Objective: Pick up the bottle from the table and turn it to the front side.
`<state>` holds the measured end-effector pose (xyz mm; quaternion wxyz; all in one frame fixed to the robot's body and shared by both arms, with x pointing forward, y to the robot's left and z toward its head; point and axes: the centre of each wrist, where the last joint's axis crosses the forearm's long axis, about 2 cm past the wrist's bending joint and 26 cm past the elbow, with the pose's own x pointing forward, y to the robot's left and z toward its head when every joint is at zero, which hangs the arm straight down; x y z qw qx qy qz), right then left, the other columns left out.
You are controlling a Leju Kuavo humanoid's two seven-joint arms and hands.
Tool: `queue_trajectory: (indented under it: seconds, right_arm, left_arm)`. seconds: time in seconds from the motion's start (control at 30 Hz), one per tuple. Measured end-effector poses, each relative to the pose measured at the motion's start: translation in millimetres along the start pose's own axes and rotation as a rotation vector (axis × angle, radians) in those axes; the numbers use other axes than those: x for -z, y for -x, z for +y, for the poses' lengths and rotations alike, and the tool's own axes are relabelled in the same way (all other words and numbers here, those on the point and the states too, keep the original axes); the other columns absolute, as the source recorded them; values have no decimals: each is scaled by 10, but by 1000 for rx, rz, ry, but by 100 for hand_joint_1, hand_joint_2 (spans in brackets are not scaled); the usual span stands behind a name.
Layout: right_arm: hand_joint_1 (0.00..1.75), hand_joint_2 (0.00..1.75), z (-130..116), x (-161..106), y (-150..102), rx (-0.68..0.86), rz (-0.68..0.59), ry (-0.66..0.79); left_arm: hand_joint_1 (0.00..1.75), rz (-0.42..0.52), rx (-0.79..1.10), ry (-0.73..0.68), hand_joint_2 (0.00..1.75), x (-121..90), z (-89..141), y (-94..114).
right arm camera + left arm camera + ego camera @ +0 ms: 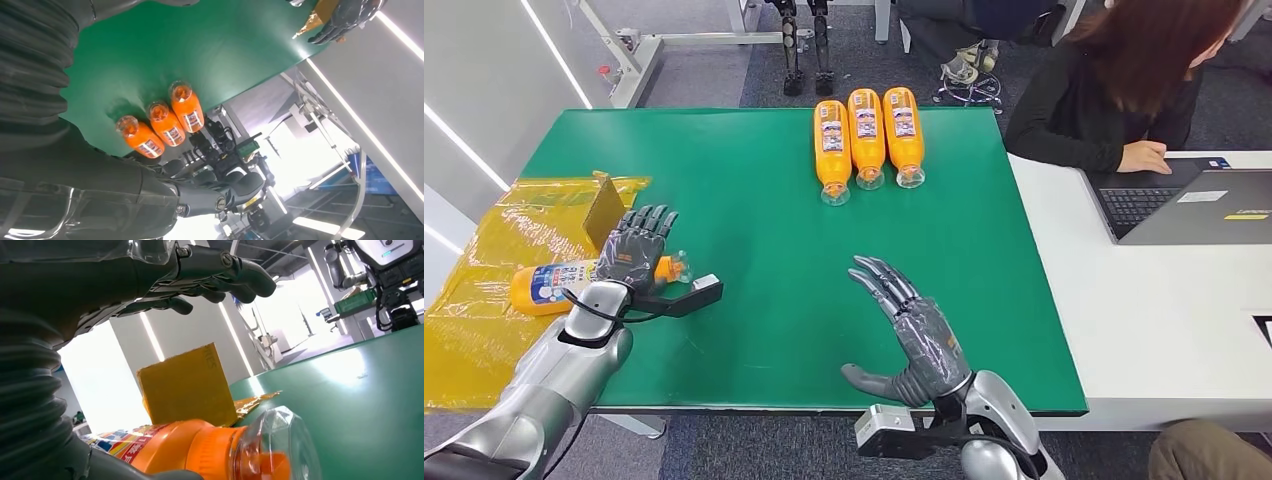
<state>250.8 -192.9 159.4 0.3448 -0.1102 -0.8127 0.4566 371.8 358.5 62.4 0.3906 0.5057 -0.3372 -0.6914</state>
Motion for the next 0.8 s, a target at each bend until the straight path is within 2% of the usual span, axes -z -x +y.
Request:
queue_trajectory:
  seconds: [0.2,0.4,0.57,0.6,0.73,0.8]
  right_arm:
    - [0,175,-8,-103,57,-8,16,25]
    - [0,175,1,-274,81,-12,60,67]
    - [0,175,-7,-318,91,-11,66,79]
    - [0,175,-13,-349,99,-8,67,86]
    - [0,175,-149,-628,198,3,86,165]
    - [0,175,-190,-666,223,7,89,184]
  left_arm:
    - [0,-20,-78,-121,175,4,35,-4]
    - [0,-137,-379,-326,175,35,172,-183]
    - [0,-167,-451,-362,175,35,199,-244]
    - [0,-183,-503,-376,175,26,208,-296]
    - [0,-336,-1009,-487,175,-220,298,-688]
    - [0,-379,-1110,-505,175,-285,336,-735]
